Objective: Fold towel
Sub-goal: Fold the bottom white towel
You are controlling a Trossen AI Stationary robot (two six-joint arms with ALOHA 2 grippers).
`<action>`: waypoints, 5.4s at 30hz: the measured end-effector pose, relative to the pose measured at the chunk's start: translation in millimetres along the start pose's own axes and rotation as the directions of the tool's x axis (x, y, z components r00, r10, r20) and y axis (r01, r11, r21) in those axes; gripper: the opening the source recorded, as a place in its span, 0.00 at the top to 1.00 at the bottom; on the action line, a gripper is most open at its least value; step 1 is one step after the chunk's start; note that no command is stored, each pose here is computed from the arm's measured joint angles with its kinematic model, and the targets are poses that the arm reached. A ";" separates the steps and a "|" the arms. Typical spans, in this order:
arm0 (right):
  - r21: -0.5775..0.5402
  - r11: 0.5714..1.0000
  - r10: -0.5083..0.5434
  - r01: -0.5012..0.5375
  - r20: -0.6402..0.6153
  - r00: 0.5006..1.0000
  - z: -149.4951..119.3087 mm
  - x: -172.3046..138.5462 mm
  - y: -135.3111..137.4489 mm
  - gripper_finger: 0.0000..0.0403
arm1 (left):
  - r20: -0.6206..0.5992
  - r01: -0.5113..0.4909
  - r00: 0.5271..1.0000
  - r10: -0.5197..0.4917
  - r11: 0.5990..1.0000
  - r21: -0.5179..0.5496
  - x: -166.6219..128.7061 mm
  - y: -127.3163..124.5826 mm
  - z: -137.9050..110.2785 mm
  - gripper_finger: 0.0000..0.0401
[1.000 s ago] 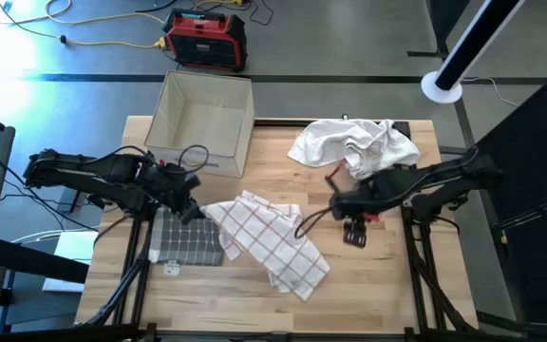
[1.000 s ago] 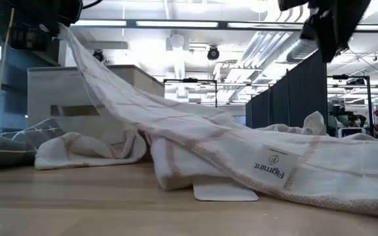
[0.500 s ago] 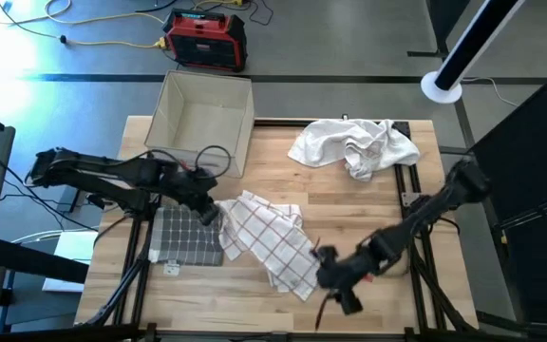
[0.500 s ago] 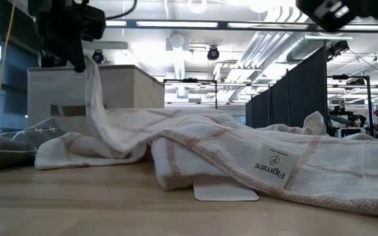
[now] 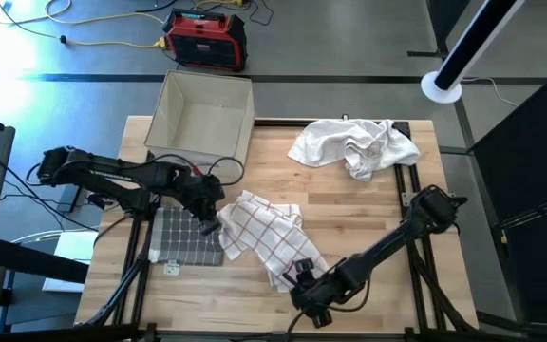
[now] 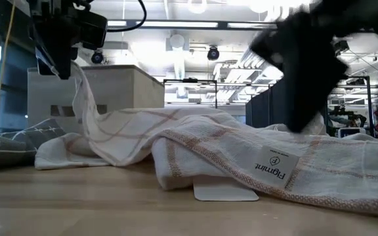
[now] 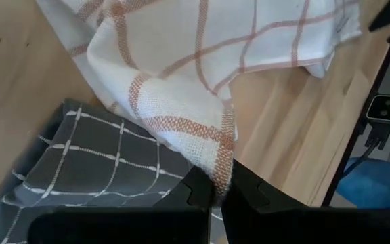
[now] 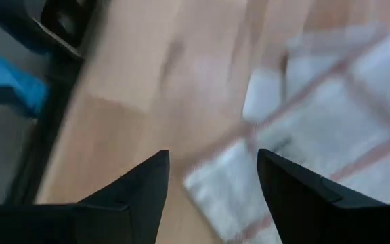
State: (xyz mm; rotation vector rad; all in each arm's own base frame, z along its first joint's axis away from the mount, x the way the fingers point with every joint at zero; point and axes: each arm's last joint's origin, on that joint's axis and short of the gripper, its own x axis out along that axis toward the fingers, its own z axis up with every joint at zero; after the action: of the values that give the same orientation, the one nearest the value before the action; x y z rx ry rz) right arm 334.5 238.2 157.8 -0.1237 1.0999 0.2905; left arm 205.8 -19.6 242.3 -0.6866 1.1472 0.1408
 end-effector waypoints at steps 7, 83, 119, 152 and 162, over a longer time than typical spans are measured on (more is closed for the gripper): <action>-0.006 1.000 0.017 -0.018 -0.056 0.998 -6.7 13.1 -1.9 0.48 | -0.021 0.016 1.000 -0.015 1.000 0.014 -0.5 -0.3 -1.5 0.99; 0.224 0.955 -0.284 0.197 0.885 0.368 1.2 -502.9 -76.5 0.99 | 0.776 0.023 0.446 -0.446 0.872 0.488 -335.4 -86.0 15.0 0.99; 0.455 0.800 -0.569 0.391 0.783 0.251 -3.3 -536.8 14.4 0.99 | 0.870 -0.216 0.382 -0.311 0.886 0.411 -288.9 -144.3 43.2 0.99; 0.762 0.529 -0.777 0.372 0.259 0.574 -116.6 -349.2 -96.7 0.99 | 0.505 -0.443 0.841 0.194 0.782 0.438 -147.6 -49.9 109.1 0.99; 0.714 0.660 -0.559 0.234 0.258 0.788 -141.6 -304.7 -91.1 0.99 | 0.286 -0.194 0.958 0.037 0.817 0.543 -112.5 -29.5 107.3 0.99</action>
State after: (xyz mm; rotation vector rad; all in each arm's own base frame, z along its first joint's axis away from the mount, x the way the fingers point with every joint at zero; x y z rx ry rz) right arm 111.3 65.2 361.3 0.3166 0.6071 -0.4826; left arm 255.6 44.5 378.1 -0.0562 0.9047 -0.0124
